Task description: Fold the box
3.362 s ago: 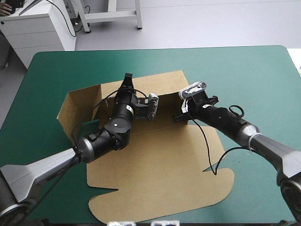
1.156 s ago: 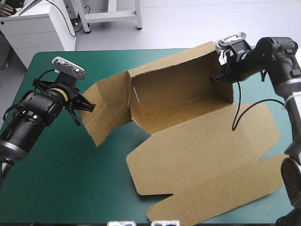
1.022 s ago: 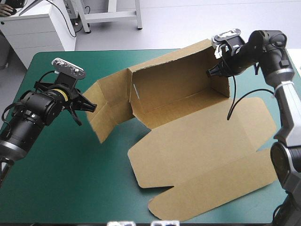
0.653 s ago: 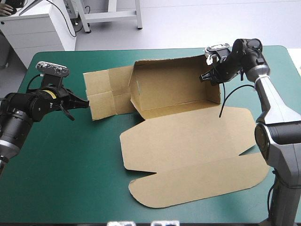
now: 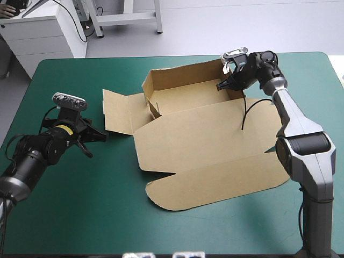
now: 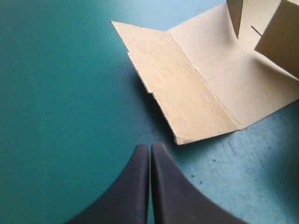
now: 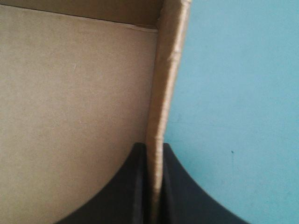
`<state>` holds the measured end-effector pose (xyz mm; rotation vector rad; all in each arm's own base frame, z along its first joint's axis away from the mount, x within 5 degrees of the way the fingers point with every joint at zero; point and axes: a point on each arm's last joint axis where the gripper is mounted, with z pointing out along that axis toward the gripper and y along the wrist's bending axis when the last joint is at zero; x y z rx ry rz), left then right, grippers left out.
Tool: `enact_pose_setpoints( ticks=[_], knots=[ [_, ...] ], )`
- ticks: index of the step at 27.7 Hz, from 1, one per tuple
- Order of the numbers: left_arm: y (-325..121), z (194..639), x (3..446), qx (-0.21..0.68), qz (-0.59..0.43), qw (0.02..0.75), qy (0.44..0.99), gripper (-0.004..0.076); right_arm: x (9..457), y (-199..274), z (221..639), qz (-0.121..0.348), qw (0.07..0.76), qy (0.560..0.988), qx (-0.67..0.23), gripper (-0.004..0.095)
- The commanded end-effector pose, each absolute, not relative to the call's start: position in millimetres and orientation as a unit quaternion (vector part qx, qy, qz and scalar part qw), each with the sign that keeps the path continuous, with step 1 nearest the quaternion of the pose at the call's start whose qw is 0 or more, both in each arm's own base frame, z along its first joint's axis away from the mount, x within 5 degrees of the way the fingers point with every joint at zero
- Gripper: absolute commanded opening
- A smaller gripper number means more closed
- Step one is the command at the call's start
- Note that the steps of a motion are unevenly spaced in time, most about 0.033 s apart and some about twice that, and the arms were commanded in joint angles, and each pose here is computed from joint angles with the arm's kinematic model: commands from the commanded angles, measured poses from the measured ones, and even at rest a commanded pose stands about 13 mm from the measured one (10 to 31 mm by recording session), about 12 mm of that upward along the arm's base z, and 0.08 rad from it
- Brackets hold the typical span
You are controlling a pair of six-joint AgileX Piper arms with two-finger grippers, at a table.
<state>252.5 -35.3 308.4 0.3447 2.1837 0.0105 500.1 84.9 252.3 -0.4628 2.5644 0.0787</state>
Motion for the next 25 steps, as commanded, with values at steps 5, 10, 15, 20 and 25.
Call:
enact_pose_setpoints(
  ticks=[5,10,15,20,25],
  knots=[
    [-29,342,211,0.132,0.011,0.559,0.819,-0.0008,455,82,254,0.029,0.126,0.975,-0.179,-0.0013],
    [-27,350,196,0.13,0.012,0.579,0.805,-0.0008,435,75,255,0.006,0.102,0.977,-0.188,-0.0014],
    [-27,350,195,0.129,0.012,0.58,0.804,-0.0008,434,80,256,0.038,0.104,0.978,-0.178,0.0006],
    [-27,350,195,0.13,0.012,0.578,0.805,-0.0008,435,86,267,0.066,0.126,0.966,-0.218,0.0284],
    [-27,349,195,0.134,0.015,0.576,0.806,-0.0008,440,81,300,0.026,0.178,0.958,-0.222,0.0532]
  ],
)
